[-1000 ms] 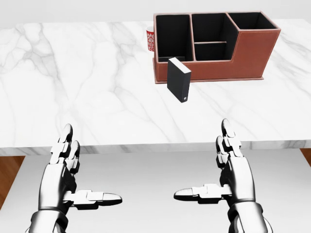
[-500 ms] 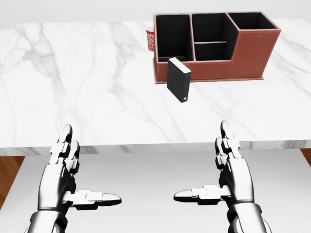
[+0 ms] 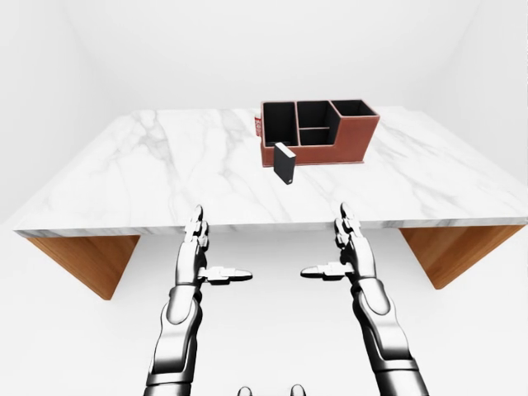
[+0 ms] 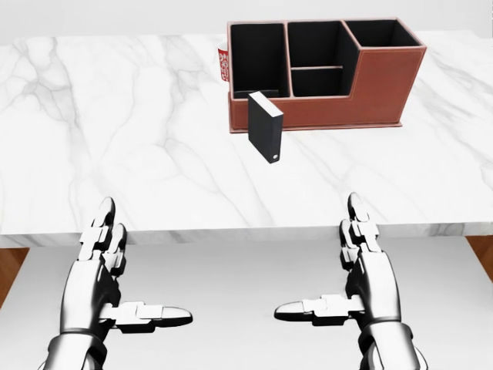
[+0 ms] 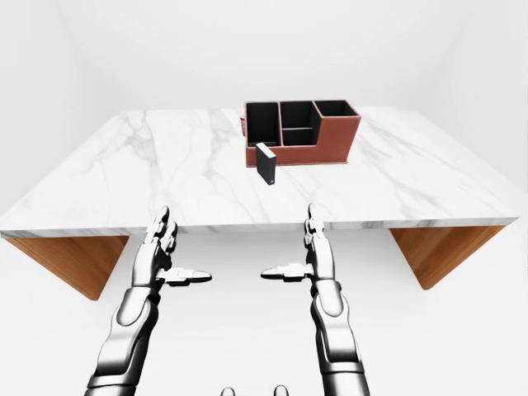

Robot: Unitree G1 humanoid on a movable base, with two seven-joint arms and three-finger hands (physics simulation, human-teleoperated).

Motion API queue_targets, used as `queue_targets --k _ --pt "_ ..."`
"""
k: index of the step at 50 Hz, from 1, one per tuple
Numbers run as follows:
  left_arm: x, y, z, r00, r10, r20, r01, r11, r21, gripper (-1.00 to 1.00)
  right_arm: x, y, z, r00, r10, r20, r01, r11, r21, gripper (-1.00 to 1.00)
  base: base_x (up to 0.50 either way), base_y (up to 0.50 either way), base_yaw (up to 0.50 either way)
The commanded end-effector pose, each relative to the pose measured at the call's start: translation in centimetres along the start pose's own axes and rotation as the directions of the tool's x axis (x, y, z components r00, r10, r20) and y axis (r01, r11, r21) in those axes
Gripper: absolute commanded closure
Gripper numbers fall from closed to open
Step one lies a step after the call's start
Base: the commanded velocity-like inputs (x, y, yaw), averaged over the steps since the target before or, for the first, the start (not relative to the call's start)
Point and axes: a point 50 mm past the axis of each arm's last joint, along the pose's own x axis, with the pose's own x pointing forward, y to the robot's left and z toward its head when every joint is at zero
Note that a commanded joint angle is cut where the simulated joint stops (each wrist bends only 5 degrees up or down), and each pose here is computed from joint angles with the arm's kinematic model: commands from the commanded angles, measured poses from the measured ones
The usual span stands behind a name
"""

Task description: Pick up the book and place it in the right compartment of the caddy.

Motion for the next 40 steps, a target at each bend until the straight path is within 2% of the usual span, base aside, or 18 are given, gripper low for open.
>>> queue_targets --k 1,12,15,19,22,25,28,32,34,40 --pt "0.0 -0.1 0.0 1.000 -0.003 0.000 0.003 1.000 -0.003 -1.00 -0.1 0.0 1.2 1.000 -0.001 0.000 0.001 1.000 -0.002 -1.00 0.00 -0.32 0.00" --pt "0.0 -0.1 0.1 1.000 -0.004 0.000 0.004 1.000 -0.003 -1.00 -0.1 0.0 1.2 1.000 -0.002 0.000 0.002 1.000 -0.003 -1.00 0.00 -0.27 0.00" --pt "0.0 -0.1 0.1 1.000 -0.005 0.000 0.005 1.000 -0.002 -1.00 -0.1 0.0 -0.2 1.000 -0.001 -0.001 0.001 1.000 -0.003 -1.00 0.00 -0.20 0.00" --pt "0.0 -0.2 0.1 1.000 -0.005 0.000 0.005 1.000 -0.002 -1.00 0.0 0.0 0.9 1.000 -0.001 -0.001 0.001 1.000 -0.003 -1.00 0.00 -0.19 0.00" --pt "0.0 -0.1 0.1 1.000 -0.005 0.000 0.005 1.000 -0.003 -1.00 -0.1 0.0 -0.2 1.000 -0.002 -0.001 0.002 1.000 -0.003 -1.00 0.00 -0.19 0.00" --pt "0.0 -0.1 0.0 1.000 -0.006 0.000 0.006 1.000 -0.002 -1.00 0.0 0.0 0.4 1.000 -0.001 -0.001 0.001 1.000 -0.003 -1.00 0.00 -0.18 0.00" --pt "0.1 -0.1 -0.2 1.000 -0.005 0.000 0.005 1.000 -0.003 -1.00 0.0 0.0 -0.4 1.000 -0.001 -0.001 0.001 1.000 -0.003 -1.00 0.00 -0.18 0.00" --pt "0.1 -0.1 -0.1 1.000 -0.006 0.001 0.006 1.000 -0.003 -1.00 0.0 0.0 1.1 1.000 -0.001 -0.002 0.001 1.000 -0.004 -1.00 0.00 -0.16 0.00" --pt "0.1 -0.1 -0.2 1.000 -0.007 0.000 0.007 1.000 -0.003 -1.00 0.0 0.0 -0.1 1.000 -0.001 -0.002 0.001 1.000 -0.003 -1.00 0.00 -0.16 0.00" --pt "0.1 -0.1 -0.1 1.000 -0.007 -0.001 0.007 1.000 -0.002 -1.00 0.0 0.0 -0.5 1.000 -0.001 -0.003 0.001 1.000 -0.005 -1.00 0.00 -0.16 0.00"
